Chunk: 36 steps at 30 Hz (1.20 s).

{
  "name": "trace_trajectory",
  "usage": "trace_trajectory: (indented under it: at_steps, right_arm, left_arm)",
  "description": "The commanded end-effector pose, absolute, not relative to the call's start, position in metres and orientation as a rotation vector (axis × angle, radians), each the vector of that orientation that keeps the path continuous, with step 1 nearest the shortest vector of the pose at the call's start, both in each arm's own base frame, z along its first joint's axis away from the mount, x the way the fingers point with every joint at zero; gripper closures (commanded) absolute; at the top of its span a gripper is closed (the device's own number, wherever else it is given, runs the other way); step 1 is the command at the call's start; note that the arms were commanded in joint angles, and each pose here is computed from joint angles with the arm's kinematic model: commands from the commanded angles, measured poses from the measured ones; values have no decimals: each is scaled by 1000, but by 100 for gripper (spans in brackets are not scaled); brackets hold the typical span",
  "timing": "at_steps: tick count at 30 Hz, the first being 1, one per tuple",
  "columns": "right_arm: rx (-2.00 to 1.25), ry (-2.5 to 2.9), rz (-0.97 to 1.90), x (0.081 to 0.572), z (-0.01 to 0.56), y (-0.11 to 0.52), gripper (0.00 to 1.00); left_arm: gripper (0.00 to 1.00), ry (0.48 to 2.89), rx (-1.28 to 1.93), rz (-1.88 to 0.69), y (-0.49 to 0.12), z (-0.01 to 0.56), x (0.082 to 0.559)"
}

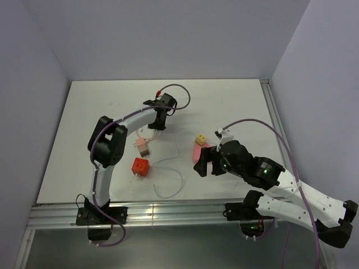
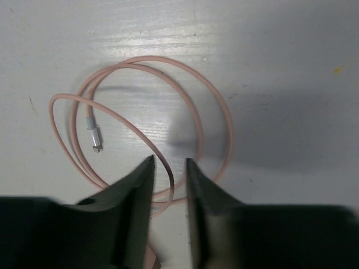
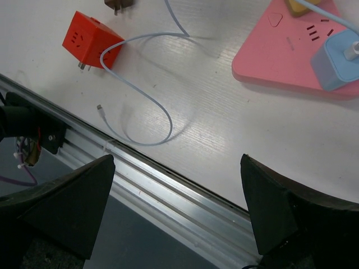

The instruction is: Insert the plug

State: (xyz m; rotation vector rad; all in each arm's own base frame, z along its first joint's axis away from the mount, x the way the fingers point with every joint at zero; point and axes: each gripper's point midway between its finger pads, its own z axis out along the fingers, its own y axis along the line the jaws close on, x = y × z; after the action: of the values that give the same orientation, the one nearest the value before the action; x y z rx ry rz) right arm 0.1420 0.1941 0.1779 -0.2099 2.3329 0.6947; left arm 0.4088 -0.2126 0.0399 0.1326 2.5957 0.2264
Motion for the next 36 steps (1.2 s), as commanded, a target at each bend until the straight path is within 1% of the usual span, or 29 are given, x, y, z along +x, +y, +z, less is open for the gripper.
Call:
trace_trajectory:
  at_steps: [1, 2, 3, 4, 6, 9, 10, 12, 13, 15, 16, 17, 19, 23, 27, 29, 30, 31, 33, 36]
  right_arm:
    - [-202, 2327, 695, 145, 183, 197, 0]
    - [-199, 2315, 697, 148, 190, 199, 0]
    - [-198, 2304, 688, 150, 194, 199, 0]
    - [-200, 2304, 677, 153, 194, 200, 0]
    - [-198, 2268, 684, 160, 206, 206, 0]
    - [-240, 2220, 676, 173, 215, 217, 0]
    - [-280, 2223, 654, 177, 212, 222, 0]
    - [-289, 2168, 670, 189, 227, 234, 0]
    - [-295, 2163, 656, 194, 227, 239, 0]
    - [-304, 2097, 709, 203, 244, 253, 1]
    - [-330, 2082, 720, 205, 246, 260, 2]
    - [-340, 2043, 755, 208, 255, 268, 4]
    - [-375, 2015, 754, 213, 259, 274, 6]
    - [-454, 1953, 737, 218, 273, 279, 5]
    - [-443, 1918, 683, 227, 287, 265, 3]
    - [-480, 1885, 698, 224, 292, 265, 2]
    - [-541, 1855, 699, 221, 294, 266, 2]
    - [-599, 1821, 743, 212, 299, 269, 2]
    - [-682, 1764, 773, 203, 304, 271, 1]
    - [-737, 1696, 775, 199, 311, 272, 0]
  left_arm:
    - [74, 2581, 108, 190, -220, 44, 427]
    - [78, 2595, 119, 135, -227, 44, 428]
    - [86, 2598, 108, 105, -226, 45, 433]
    - [100, 2588, 97, 53, -230, 55, 437]
    - [100, 2600, 61, -58, -228, 66, 443]
    - [100, 2548, 31, -186, -228, 106, 445]
    - [100, 2509, 31, -231, -230, 129, 442]
    - [100, 2473, 30, -316, -236, 153, 436]
    - [100, 2442, 48, -410, -244, 176, 428]
    - [100, 2416, 39, -503, -251, 198, 421]
    - [100, 2396, 62, -600, -261, 217, 412]
    - [100, 2394, 74, -645, -264, 226, 406]
    - [100, 2360, 101, -773, -274, 253, 390]
    - [99, 2262, 191, -987, -286, 302, 357]
    - [100, 2159, 286, -1173, -294, 344, 325]
    - [100, 2082, 354, -1282, -299, 369, 304]
    - [100, 2061, 406, -1379, -305, 379, 287]
    - [100, 2009, 436, -1415, -306, 392, 278]
    - [100, 1997, 445, -1483, -310, 400, 263]
    - [100, 1962, 465, -1547, -311, 415, 246]
